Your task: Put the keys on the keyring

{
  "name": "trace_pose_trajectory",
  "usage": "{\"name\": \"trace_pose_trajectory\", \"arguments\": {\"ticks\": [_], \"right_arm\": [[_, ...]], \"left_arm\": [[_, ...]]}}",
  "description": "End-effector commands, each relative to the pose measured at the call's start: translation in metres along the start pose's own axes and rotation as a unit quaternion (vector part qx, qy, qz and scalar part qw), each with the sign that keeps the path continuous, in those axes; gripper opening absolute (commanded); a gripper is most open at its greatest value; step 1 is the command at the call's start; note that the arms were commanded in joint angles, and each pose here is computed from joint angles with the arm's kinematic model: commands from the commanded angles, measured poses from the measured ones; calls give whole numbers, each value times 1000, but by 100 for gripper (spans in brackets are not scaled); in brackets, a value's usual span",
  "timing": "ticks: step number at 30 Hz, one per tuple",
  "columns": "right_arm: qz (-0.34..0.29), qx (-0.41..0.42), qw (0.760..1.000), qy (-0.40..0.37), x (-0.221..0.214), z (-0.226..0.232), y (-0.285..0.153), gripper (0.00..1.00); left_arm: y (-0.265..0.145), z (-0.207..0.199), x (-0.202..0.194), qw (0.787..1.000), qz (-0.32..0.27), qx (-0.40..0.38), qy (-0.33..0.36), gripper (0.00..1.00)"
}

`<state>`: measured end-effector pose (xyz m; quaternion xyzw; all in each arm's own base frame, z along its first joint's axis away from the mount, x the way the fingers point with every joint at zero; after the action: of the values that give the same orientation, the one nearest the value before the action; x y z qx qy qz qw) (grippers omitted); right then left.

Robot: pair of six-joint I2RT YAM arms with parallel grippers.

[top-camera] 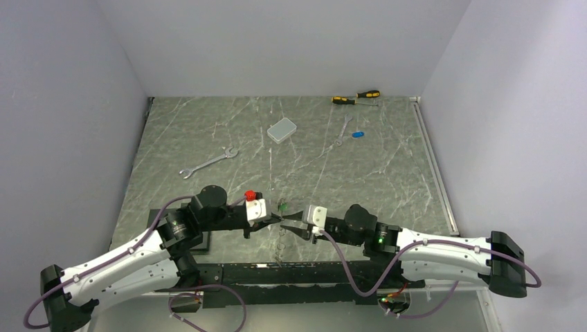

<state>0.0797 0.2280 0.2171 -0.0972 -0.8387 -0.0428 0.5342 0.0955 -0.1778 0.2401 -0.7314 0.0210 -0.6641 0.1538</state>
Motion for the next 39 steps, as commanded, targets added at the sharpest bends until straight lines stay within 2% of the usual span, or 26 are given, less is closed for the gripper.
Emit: {"name": "trace_pose_trajectory", "arguments": {"ticks": [1, 7, 12, 14, 15, 17, 18, 19, 23, 26, 31, 36, 39], "right_arm": [[-38, -12, 999, -1, 22, -11, 5, 29], [-37, -14, 999, 0, 22, -12, 5, 19], [-35, -10, 999, -3, 22, -12, 8, 0], [-30, -9, 999, -7, 20, -12, 9, 0], [-27, -10, 1000, -10, 20, -13, 9, 0], [-23, -16, 999, -20, 19, -14, 8, 0], [-24, -20, 999, -25, 19, -15, 7, 0], [-24, -20, 999, -32, 18, -15, 6, 0], [-46, -16, 996, -74, 19, -13, 2, 0], [-78, -1, 990, -114, 21, -8, 0, 0], [-109, 29, 982, -148, 28, 0, -2, 0], [-131, 48, 977, -161, 42, 7, -7, 0], [-148, 58, 973, -166, 51, 10, -10, 0]], "left_arm": [[-6, -4, 28, 998, -56, -11, 31, 0], [-6, -4, 27, 998, -56, -12, 31, 0], [-6, -5, 27, 998, -56, -13, 28, 0], [-6, -5, 27, 998, -55, -11, 26, 1], [-7, -5, 28, 998, -54, -10, 25, 10], [-10, -7, 30, 998, -50, -13, 20, 42], [-12, -9, 32, 999, -48, -16, 20, 63], [-15, -11, 34, 999, -46, -18, 19, 80], [-31, -20, 38, 998, -39, -35, 17, 97], [-44, -24, 37, 999, -22, -29, 19, 95], [-58, -28, 33, 999, -1, -36, 40, 76], [-54, -30, 32, 997, -2, -63, 53, 63], [-49, -30, 30, 996, 5, -80, 49, 60]]}}
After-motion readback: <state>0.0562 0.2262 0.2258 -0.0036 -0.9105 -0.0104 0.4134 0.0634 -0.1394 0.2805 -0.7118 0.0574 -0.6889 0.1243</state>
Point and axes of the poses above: each gripper's point midway between its finger pads, its own y axis out along the fingers, its own z axis along the line the jaws close on, x = y × z, the point moved 10 cm from there along -y, back along the fingers, and after that the axes turned 10 degrees about -y, right-handed, at the moved point
